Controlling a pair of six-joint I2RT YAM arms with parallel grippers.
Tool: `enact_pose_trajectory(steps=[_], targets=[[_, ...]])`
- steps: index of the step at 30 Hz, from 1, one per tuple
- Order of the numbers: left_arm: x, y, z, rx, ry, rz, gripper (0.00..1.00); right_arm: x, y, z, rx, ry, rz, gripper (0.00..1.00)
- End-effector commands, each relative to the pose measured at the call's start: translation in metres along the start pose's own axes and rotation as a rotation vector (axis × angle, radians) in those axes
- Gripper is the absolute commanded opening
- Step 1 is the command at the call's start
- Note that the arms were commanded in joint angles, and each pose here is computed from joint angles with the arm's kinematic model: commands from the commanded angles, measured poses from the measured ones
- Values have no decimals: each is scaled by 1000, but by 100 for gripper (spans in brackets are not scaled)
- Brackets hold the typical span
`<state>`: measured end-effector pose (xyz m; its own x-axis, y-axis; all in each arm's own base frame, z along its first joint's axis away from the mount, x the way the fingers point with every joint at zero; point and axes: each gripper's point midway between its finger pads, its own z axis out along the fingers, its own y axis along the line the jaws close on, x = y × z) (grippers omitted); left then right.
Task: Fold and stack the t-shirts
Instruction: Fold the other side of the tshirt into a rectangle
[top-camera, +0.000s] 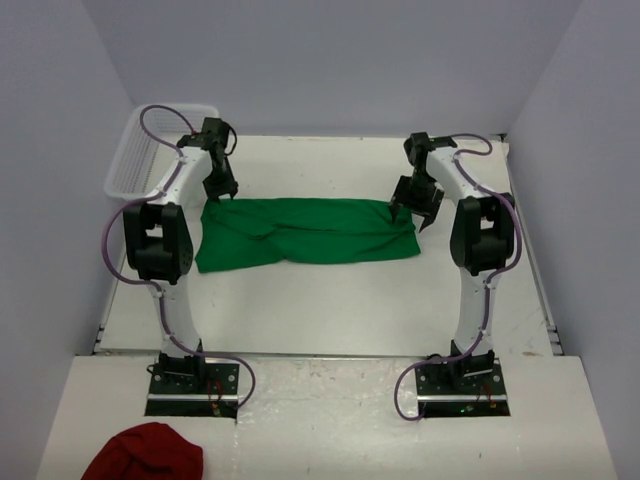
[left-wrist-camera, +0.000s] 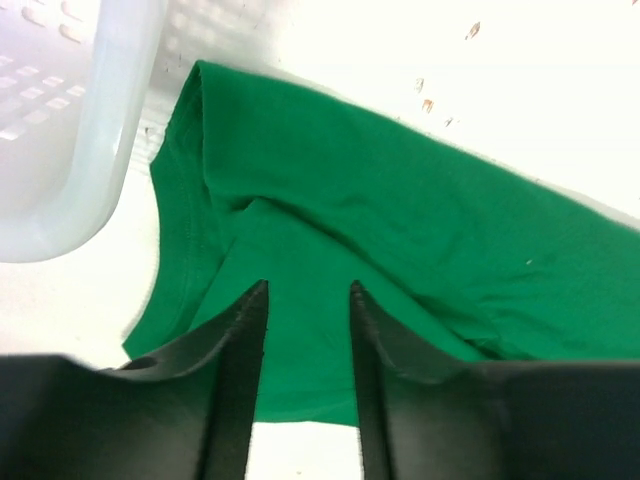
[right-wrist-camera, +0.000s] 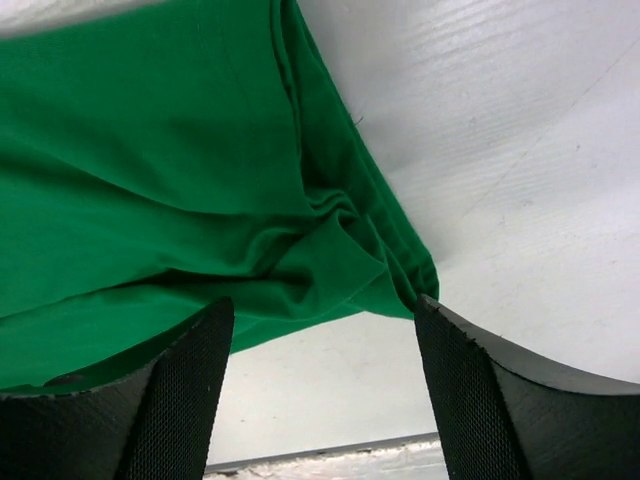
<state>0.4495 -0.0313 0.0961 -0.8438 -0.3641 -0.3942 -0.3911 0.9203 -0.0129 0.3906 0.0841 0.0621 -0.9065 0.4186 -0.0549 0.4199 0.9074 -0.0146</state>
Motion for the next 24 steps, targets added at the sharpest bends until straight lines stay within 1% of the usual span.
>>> enact_pose_trajectory(steps=[1,4,5,7,8,9,10,11,12,13,14,15,16,17,18,19,20,22,24], targets=[[-24,2,-10,18,-99,-2,41,-26,1,-36,-30,-146,-42,74],[-34,11,-24,-17,-158,-4,46,-31,1,-53,-52,-202,-76,76],[-41,13,-37,-17,-196,-16,47,-28,-2,-62,-60,-215,-83,77],[-41,13,-50,1,-227,-34,47,-18,-3,-65,-85,-208,-94,78],[-43,8,-69,58,-257,-49,47,-2,-7,-64,-102,-177,-97,78],[-29,6,-66,75,-237,-39,45,3,-4,-63,-126,-180,-111,76],[-24,2,-69,102,-236,-33,40,11,-5,-61,-135,-171,-120,75],[-15,0,-72,115,-218,-31,32,24,-9,-50,-126,-143,-129,67],[5,-6,-72,136,-159,-12,21,30,-8,-52,-148,-162,-145,58],[18,-10,-72,152,-118,1,17,32,-6,-54,-160,-171,-155,56],[35,-23,-76,209,-60,21,15,35,-4,-56,-182,-165,-162,56],[53,-27,-73,227,-12,35,15,36,-2,-60,-194,-170,-161,56],[64,-33,-75,257,17,30,20,37,0,-62,-209,-170,-166,58],[84,-43,-80,322,61,40,26,37,1,-64,-218,-172,-168,59],[92,-48,-83,360,76,36,32,39,3,-66,-231,-173,-171,60],[92,-59,-85,419,65,18,36,40,3,-69,-242,-179,-172,60],[109,-64,-85,470,114,10,37,40,4,-71,-249,-180,-169,61],[120,-81,-87,570,166,-8,38,44,5,-77,-275,-187,-169,61],[128,-85,-83,573,173,1,40,47,6,-80,-295,-184,-172,61]])
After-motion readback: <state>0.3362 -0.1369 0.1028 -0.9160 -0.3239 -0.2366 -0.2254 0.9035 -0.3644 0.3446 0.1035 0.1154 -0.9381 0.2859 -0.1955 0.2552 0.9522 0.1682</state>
